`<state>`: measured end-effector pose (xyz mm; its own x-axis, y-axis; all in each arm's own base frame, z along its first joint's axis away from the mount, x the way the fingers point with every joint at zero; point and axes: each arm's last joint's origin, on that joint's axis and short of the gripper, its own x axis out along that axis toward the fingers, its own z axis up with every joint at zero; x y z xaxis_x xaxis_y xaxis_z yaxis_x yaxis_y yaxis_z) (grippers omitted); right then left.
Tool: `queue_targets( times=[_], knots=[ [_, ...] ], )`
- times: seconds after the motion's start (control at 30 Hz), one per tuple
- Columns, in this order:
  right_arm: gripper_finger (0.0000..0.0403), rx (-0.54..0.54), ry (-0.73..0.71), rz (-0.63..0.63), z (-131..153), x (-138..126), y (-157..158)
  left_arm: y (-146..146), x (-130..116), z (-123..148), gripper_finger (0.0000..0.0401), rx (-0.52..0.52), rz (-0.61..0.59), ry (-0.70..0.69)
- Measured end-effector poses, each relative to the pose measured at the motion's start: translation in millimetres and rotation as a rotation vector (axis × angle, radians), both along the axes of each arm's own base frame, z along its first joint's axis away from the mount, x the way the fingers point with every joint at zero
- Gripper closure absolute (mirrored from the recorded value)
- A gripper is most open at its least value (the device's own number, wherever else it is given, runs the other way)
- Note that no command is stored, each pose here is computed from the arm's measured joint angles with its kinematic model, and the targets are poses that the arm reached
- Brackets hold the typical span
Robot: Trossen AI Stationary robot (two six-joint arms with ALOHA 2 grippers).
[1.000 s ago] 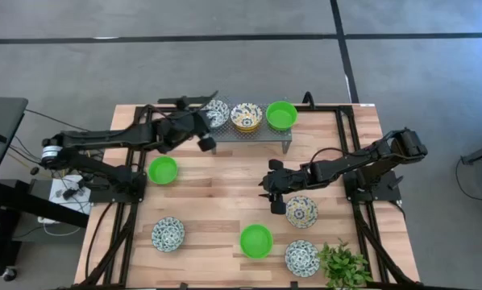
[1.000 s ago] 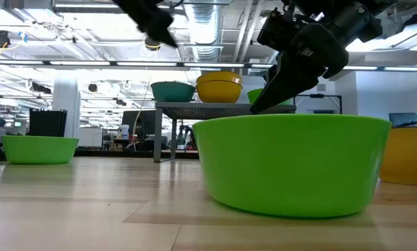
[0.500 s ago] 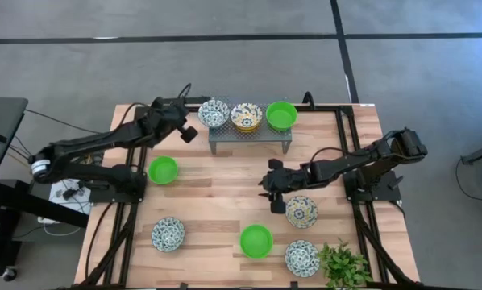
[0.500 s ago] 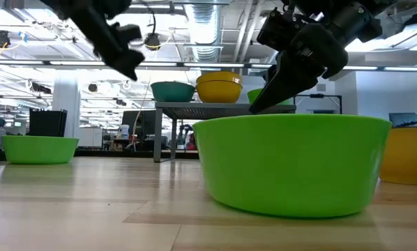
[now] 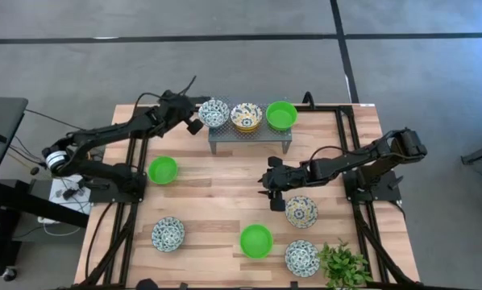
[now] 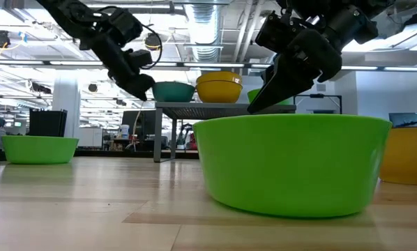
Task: Pick & Place Mini bowls
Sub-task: Adjust the bowls on the shelf
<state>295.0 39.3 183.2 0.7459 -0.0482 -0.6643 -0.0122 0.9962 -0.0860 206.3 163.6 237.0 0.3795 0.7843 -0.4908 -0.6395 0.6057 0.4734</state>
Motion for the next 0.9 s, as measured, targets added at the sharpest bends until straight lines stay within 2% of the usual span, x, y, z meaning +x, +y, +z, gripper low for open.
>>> queue_targets(
  times=[0.17, 0.5, 0.9],
  knots=[
    [0.0228, 0.000, 0.000, 0.000, 0, 0, 0, -1, 3, -1, 0.0396, -0.011, -0.094, 0.000],
    [0.0228, 0.000, 0.000, 0.002, 0, 0, 1, -3, 6, 0, 0.0395, -0.047, -0.182, -0.038],
    [0.0229, -0.029, -0.024, -0.016, 2, 1, -1, -10, 11, 0, 0.0393, -0.044, -0.223, -0.034]
  ],
)
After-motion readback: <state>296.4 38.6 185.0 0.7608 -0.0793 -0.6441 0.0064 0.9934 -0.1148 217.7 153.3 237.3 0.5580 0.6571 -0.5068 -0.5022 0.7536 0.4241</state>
